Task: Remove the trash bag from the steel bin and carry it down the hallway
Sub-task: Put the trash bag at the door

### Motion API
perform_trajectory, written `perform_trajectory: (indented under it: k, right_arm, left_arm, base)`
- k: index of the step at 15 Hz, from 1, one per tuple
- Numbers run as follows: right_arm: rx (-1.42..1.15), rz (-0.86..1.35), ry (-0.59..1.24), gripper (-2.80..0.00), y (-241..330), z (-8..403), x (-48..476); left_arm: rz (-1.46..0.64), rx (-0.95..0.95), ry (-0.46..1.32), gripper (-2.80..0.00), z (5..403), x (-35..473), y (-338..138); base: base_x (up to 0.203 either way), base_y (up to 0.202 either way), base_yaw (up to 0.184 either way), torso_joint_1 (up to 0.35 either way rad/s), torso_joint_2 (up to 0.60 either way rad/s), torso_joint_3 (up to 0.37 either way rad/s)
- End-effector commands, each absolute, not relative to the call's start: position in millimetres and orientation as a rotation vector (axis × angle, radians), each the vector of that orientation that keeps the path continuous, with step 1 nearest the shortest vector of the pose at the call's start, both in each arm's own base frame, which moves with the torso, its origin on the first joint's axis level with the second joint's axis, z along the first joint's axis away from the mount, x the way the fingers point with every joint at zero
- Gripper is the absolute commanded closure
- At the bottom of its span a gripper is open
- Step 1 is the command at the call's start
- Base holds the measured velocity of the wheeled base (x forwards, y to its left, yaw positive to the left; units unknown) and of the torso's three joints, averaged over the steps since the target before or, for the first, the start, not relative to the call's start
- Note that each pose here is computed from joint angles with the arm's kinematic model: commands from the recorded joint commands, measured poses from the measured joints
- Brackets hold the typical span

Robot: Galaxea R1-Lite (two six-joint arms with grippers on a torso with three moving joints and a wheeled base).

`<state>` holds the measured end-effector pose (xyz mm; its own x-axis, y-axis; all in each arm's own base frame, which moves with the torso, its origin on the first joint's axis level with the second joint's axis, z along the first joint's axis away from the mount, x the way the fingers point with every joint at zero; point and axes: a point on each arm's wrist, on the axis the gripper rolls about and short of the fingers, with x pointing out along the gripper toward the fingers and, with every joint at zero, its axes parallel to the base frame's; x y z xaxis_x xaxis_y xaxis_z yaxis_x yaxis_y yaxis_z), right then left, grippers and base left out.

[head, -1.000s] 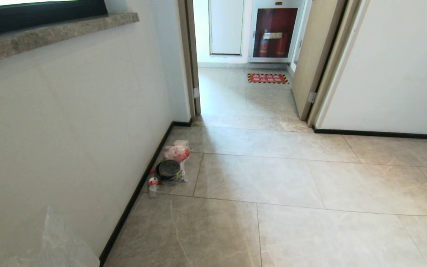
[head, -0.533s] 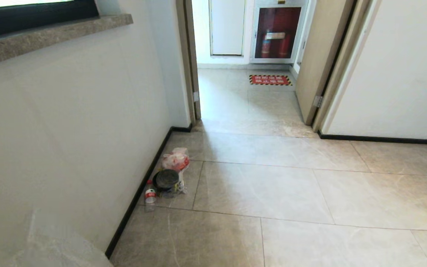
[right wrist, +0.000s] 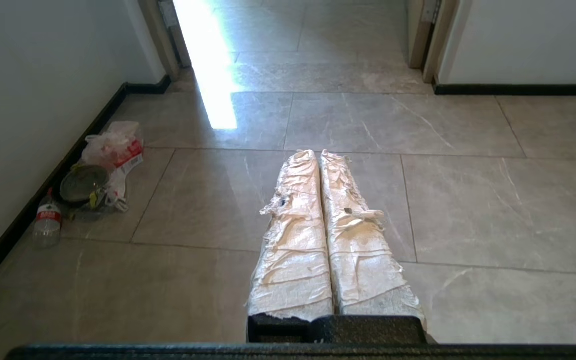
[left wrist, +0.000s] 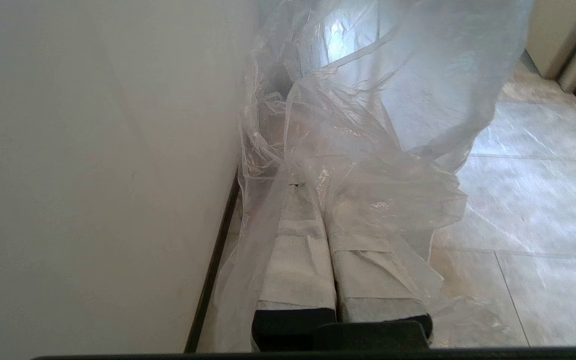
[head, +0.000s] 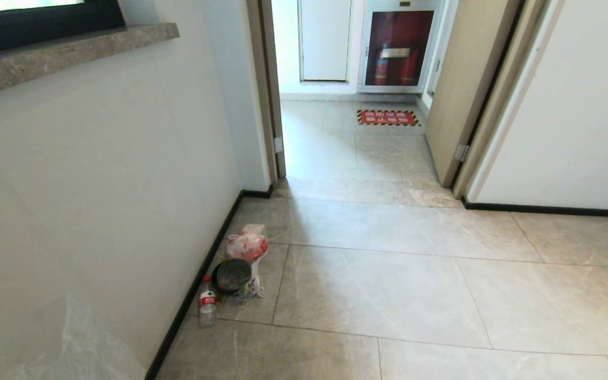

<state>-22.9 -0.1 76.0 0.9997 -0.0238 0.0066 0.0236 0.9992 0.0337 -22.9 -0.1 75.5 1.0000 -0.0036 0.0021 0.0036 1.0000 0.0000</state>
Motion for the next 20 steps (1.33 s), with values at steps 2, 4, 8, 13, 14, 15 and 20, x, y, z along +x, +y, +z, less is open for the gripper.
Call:
perform_trajectory:
  k: [2,4,8,13,14,15,20]
  right_arm:
    - [0.034,-0.023,-0.006,0.0,-0.2,75.7,-22.8]
    - [0.034,-0.022,-0.005,0.0,-0.2,75.7,-22.7]
    - [0.034,-0.021,-0.005,0.0,-0.1,75.7,-22.7]
    - [0.03,-0.019,-0.005,0.0,-0.1,75.7,-22.7]
    - [0.029,-0.02,-0.004,0.0,-0.1,75.6,-22.7]
    - [0.029,-0.019,-0.005,0.0,-0.1,75.7,-22.7]
    - [0.037,-0.024,-0.005,0.0,-0.2,75.7,-22.7]
  left_arm:
    - [-0.003,0.0,0.0,0.0,75.2,-22.7,-0.1]
    - [-0.003,0.0,0.0,0.0,75.2,-22.7,-0.1]
    - [-0.003,0.0,0.0,0.0,75.2,-22.7,-0.1]
    - [-0.003,0.002,0.0,0.0,75.2,-22.7,-0.1]
    - [-0.003,0.002,-0.002,0.0,75.6,-22.8,-0.1]
    - [-0.003,0.002,0.0,0.0,75.2,-22.7,-0.1]
    - [-0.003,0.002,-0.001,0.0,75.5,-22.8,-0.1]
  base:
    - [0.193,0.0,0.001,0.003,0.0,0.001]
    - [0.203,0.0,0.001,0.002,0.0,0.005]
    - [0.192,0.0,-0.001,0.001,0.0,0.004]
    - [0.193,0.0,0.0,0.003,0.0,0.003]
    - [0.16,0.0,-0.002,0.007,0.0,0.002]
    - [0.084,0.0,0.001,0.002,0.0,-0.005]
    - [0.0,0.0,0.0,0.0,0.0,0.0]
